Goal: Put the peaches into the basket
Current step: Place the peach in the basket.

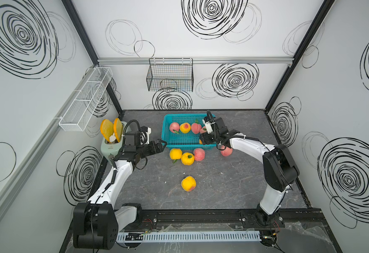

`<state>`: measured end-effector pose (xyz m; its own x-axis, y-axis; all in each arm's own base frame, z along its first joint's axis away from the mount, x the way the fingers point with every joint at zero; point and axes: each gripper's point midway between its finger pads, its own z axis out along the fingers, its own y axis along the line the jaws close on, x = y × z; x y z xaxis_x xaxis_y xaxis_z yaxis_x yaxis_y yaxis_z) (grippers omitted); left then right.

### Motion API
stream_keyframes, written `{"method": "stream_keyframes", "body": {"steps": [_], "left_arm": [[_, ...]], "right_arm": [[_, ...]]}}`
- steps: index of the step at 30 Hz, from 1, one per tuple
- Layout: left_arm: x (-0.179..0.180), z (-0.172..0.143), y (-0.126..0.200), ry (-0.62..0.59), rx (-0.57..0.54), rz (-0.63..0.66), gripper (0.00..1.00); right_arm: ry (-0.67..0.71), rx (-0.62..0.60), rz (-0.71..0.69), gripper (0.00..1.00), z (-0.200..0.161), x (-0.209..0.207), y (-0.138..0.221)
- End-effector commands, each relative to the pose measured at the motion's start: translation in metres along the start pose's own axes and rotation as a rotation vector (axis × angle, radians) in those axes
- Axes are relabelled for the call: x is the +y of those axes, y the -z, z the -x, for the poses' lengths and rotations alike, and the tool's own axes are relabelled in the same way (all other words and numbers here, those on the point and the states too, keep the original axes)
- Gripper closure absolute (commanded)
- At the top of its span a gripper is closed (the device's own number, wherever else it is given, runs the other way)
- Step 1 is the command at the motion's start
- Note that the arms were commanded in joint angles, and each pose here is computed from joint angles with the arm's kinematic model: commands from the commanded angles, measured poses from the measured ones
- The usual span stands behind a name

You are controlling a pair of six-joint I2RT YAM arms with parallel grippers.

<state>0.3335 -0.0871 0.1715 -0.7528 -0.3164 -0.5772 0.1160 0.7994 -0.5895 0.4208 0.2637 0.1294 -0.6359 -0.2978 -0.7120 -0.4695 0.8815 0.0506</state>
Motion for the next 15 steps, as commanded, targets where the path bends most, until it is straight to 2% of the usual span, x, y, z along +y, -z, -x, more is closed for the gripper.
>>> {"method": "stream_keyframes", "body": {"steps": [1,8,15], "left_arm": [[0.001,0.003,0.000,-0.004,-0.012,-0.015,0.08],[0.002,0.002,-0.001,-0.003,-0.010,-0.010,0.08],[0.001,0.001,-0.003,-0.002,-0.002,-0.013,0.08]], "right_arm": [[-0.004,-0.081,0.021,0.16,0.019,0.006,0.020],[-0.010,-0.170,-0.014,0.16,0.028,-0.001,0.043],[-0.076,-0.257,-0.036,0.15,0.026,-0.016,0.065]]}}
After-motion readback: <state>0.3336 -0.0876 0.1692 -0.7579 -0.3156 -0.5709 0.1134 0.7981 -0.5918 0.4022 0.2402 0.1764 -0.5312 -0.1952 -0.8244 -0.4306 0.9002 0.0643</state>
